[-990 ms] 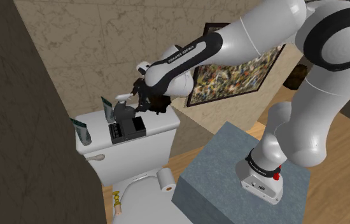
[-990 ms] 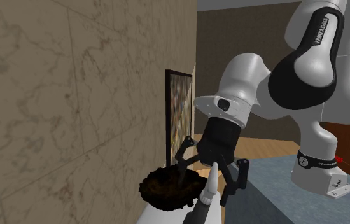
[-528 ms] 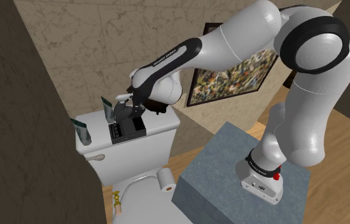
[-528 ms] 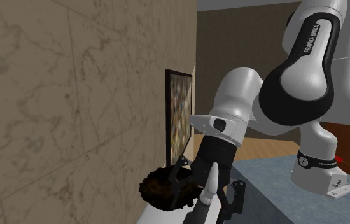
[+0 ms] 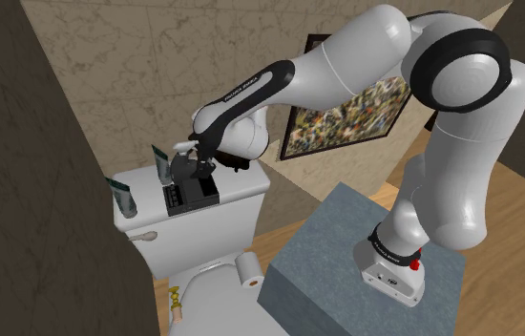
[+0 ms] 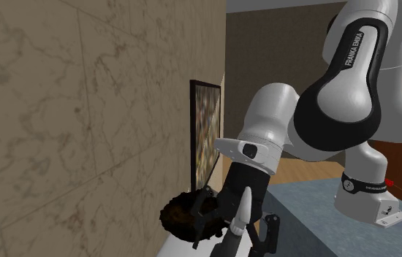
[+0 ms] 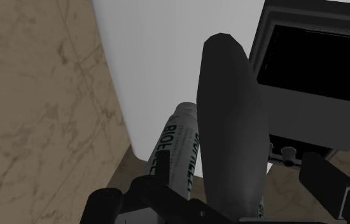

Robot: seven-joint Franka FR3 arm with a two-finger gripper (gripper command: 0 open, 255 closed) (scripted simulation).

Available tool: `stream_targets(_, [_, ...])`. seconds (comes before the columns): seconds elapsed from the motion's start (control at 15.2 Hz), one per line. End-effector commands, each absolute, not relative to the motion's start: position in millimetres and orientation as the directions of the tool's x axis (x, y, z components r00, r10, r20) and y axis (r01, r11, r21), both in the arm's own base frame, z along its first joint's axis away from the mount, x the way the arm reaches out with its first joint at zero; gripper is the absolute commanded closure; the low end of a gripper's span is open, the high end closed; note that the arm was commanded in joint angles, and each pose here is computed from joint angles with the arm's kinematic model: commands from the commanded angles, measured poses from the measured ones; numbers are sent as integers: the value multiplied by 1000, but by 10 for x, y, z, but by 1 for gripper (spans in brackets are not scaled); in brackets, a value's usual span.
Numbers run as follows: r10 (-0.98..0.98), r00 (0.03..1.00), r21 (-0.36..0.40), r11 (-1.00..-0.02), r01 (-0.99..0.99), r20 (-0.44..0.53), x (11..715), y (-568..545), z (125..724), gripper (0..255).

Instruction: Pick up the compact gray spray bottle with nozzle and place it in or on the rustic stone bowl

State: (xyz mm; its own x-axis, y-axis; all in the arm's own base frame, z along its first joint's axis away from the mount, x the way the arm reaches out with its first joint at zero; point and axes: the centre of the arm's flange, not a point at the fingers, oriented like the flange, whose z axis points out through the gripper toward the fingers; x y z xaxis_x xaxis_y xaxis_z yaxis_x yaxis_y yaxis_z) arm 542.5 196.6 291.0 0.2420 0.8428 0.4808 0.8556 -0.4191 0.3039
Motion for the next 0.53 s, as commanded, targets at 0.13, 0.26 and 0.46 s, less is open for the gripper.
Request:
stream_targets(0.13, [843,242,304,-419,856,481,5425,1967,2909,255])
stream_targets(0.26, [843,242,304,-419,856,481,5425,1967,2909,255])
stream_targets(0.46, [843,242,304,-419,856,481,5425,1966,2910,255])
